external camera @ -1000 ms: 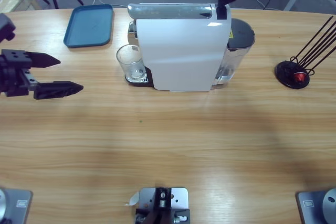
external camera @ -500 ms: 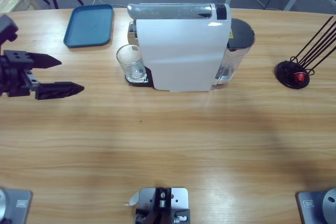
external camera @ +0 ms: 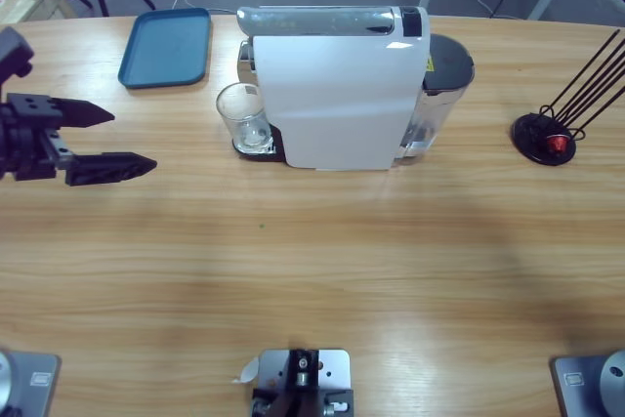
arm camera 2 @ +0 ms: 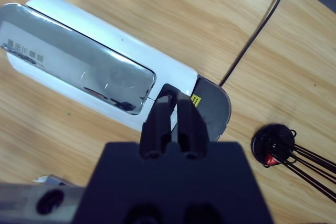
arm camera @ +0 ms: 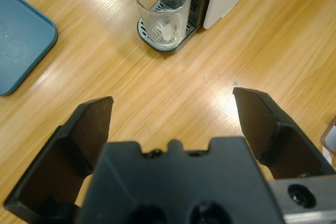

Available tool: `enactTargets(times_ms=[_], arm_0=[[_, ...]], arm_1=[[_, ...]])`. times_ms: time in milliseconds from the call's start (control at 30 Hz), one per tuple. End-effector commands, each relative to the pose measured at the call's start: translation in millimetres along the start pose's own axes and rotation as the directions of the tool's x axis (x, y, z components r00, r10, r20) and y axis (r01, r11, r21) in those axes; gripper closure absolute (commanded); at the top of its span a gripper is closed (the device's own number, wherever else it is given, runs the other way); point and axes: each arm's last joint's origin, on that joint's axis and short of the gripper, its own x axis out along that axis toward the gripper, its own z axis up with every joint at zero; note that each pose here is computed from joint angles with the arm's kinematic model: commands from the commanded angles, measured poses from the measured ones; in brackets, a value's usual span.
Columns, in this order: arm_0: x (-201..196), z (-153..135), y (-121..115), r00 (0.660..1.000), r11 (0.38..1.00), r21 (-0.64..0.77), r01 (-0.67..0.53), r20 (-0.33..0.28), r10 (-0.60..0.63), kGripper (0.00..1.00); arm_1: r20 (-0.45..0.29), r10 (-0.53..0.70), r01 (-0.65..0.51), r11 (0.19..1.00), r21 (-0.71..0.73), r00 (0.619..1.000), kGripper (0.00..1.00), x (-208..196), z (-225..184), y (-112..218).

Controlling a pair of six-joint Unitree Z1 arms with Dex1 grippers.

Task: Pour coffee

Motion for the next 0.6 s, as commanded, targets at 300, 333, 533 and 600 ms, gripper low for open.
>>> enactTargets(times_ms=[300, 333, 533, 600], arm_0=[[7, -3, -1, 1.000, 1.000, -0.009, 0.005, -0.026, -0.005, 0.000], [7, -3, -1, 1.000, 1.000, -0.009, 0.003, -0.027, -0.004, 0.000], [2, -4, -2, 1.000, 1.000, -0.006, 0.000, -0.009, 0.000, 0.000], [4, -5, -2, 1.000, 1.000, -0.008, 0.002, -0.020, -0.002, 0.000]], arm_1=[[0.016, 0.066, -0.065, 0.995, -0.079, 0.998, 0.000, -30, -16, 18], [0.013, 0.066, -0.065, 0.995, -0.077, 0.998, 0.000, -30, -17, 18], [0.003, 0.088, -0.088, 0.994, -0.070, 0.996, 0.000, -30, -18, 19], [0.000, 0.097, -0.097, 0.993, -0.069, 0.995, 0.000, -30, -18, 19]])
